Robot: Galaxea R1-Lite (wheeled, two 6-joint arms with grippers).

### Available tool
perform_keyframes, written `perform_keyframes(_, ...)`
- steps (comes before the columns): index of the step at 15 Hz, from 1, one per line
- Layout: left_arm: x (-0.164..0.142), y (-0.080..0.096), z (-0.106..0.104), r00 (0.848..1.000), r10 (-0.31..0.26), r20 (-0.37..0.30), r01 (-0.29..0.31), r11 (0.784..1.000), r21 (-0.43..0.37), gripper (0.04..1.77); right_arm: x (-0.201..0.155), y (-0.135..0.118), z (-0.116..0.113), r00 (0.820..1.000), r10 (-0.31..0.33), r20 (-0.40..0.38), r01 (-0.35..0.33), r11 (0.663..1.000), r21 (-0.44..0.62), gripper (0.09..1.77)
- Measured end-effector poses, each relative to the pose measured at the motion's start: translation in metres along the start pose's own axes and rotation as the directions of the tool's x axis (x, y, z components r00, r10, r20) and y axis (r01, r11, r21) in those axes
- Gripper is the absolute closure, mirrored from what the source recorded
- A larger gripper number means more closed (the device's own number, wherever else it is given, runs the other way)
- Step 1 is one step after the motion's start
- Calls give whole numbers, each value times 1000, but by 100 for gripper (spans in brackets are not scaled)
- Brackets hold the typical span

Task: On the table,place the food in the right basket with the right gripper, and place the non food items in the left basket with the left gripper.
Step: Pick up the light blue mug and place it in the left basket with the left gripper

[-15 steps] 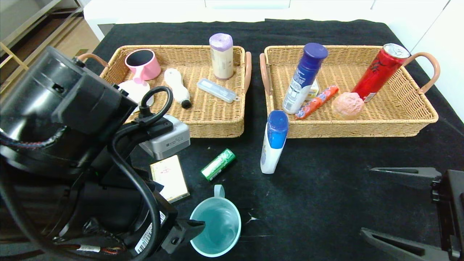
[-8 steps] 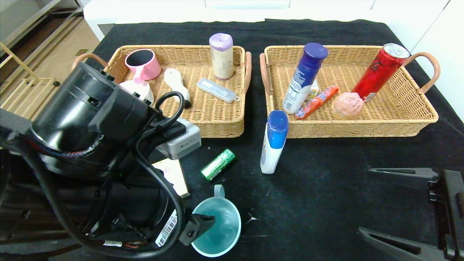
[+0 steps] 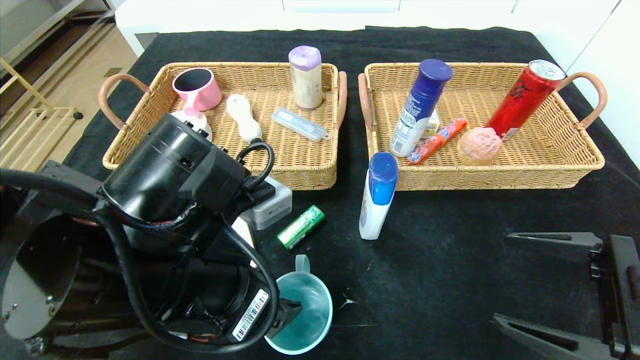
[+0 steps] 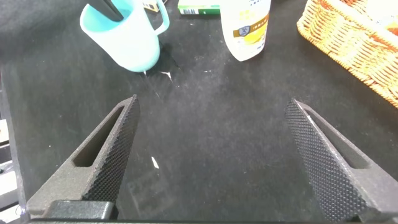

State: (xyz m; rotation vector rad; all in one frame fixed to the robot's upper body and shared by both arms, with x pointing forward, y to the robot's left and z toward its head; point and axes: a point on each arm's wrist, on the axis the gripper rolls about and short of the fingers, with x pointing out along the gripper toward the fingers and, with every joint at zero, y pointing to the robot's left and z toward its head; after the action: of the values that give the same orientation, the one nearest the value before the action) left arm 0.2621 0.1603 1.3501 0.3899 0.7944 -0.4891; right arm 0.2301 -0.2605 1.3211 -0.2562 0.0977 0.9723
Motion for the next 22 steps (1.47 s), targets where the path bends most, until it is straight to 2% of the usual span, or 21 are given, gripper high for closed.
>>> perform_keyframes(3, 6, -2, 3, 1000, 1, -4, -1, 1000, -6, 9, 0, 0, 0, 1000, 0, -1, 0, 1000, 1, 15)
perform_keyframes(6, 14, -4, 9, 999, -1, 38, 2, 1000, -20, 9, 0, 0, 0, 1000, -1, -1, 1, 1000, 0, 15)
perform_keyframes(14, 24, -7, 8, 1000, 1, 8, -1, 1000, -15, 9, 0, 0, 0, 1000, -1, -1, 1, 1000, -2, 15)
perform_keyframes(15, 25, -7, 8, 1000, 1, 7, -1, 1000, -15, 15, -1, 0, 0, 1000, -1, 1, 1, 1000, -2, 15)
perform_keyframes(16, 25, -7, 8, 1000, 0, 6, 0, 1000, -13, 34, -1, 1, 0, 1000, 0, 1, 0, 1000, -2, 15)
perform_keyframes(19, 27, -7, 8, 1000, 1, 0, -1, 1000, -15, 78, -1, 0, 0, 1000, -3, 3, 3, 1000, -4, 15)
perform_keyframes(22, 29, -7, 7, 1000, 2, -6, -2, 1000, -14, 108, -1, 1, 0, 1000, -1, 2, 1, 1000, -4, 15)
